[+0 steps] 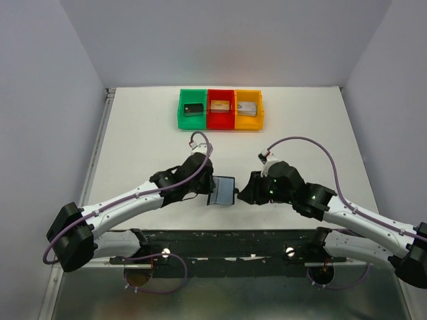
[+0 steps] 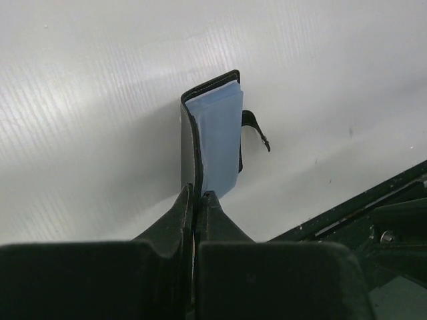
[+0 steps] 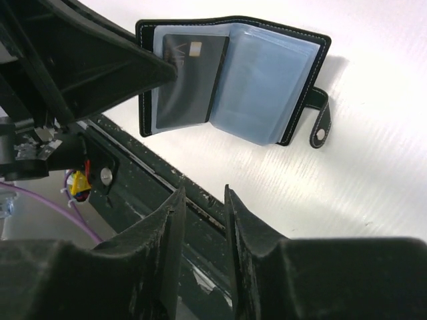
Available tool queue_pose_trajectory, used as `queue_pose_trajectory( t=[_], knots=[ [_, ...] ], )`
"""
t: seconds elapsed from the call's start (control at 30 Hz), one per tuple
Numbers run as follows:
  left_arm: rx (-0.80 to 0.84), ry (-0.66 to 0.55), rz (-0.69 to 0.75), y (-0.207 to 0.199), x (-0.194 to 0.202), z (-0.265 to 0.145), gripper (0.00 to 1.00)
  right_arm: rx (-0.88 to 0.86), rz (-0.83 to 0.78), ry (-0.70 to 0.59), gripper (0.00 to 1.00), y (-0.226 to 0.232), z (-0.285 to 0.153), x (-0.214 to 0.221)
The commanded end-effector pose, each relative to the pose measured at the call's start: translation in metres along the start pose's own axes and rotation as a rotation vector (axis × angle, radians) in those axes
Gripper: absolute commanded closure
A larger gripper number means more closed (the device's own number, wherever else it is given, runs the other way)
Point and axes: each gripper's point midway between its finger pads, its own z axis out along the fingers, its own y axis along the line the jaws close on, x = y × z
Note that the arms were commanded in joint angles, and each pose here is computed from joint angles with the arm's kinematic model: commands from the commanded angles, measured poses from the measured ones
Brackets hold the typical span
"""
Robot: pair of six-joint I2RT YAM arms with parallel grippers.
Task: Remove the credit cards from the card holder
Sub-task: Place the card holder at the center of the board.
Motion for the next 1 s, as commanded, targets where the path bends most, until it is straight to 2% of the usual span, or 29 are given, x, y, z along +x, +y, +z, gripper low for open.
queue_pose_trajectory(
  t=[0.0,0.23,0.37,0.6,0.97],
  knots=[
    [0.198,-0.07,-0.152,-0.016,-0.017,0.006,1.0,0.011,0.016,-0.094,0.64,-0.009,0.016,-0.01],
    [0.319,-0.078,-0.235,-0.012,-0.015,0.014,1.0,-0.021,0.02,-0.115,0.69,-0.009,0.031,-0.012],
    [0.355,-0.077,-0.261,-0.01,-0.015,0.018,1.0,-0.061,0.032,-0.048,0.72,-0.007,0.048,-0.002],
    [0.36,-0.06,-0.279,0.003,-0.01,0.023,1.0,-0.079,0.096,0.04,0.76,-0.02,0.082,0.003],
    [0.346,0.053,-0.3,0.017,0.011,0.05,1.0,-0.109,0.139,0.1,0.76,-0.027,0.109,0.006]
  ],
)
